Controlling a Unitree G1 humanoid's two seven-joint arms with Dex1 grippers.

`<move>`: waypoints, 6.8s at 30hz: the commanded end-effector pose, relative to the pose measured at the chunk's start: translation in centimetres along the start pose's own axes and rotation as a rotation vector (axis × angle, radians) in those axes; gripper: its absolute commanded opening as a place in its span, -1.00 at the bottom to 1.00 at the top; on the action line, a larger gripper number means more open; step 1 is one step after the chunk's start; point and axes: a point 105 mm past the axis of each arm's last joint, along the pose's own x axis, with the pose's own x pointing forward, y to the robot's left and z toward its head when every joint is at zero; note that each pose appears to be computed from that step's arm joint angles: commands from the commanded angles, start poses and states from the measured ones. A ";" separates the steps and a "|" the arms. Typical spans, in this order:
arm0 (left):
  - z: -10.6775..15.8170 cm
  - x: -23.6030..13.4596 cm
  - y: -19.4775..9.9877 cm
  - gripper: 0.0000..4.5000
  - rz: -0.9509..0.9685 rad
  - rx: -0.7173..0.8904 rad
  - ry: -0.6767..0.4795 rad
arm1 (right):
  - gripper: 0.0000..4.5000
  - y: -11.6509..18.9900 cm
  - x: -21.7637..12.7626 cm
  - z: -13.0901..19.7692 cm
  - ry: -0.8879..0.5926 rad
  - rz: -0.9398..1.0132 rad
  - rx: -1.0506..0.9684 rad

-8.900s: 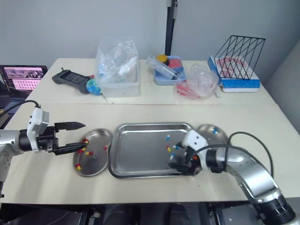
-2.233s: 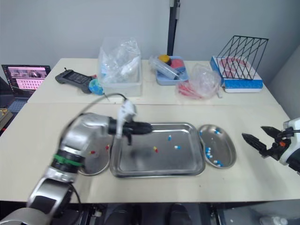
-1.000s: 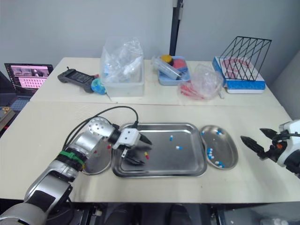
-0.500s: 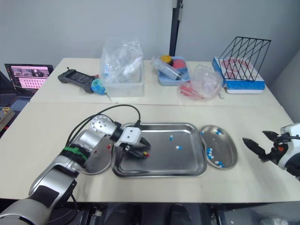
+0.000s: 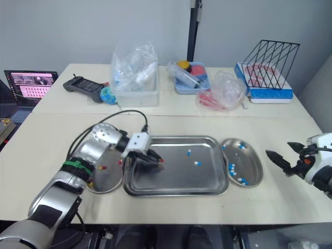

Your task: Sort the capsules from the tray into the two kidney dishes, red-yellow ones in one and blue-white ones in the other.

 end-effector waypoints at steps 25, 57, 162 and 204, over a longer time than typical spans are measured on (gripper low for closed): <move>-3.5 -14.3 -5.4 0.38 0.386 -0.346 0.180 | 1.00 -2.1 2.3 3.1 -0.075 0.064 -0.071; -8.8 -25.2 -8.1 0.99 1.057 -0.437 -0.036 | 1.00 -4.4 1.3 2.7 -0.165 0.004 -0.026; -5.0 -19.0 -6.8 1.00 0.845 -0.366 -0.111 | 0.99 -2.4 3.1 3.2 -0.096 0.006 -0.086; -5.5 -19.9 -6.8 1.00 0.903 -0.376 -0.175 | 0.99 8.8 5.8 5.4 -0.253 0.310 0.034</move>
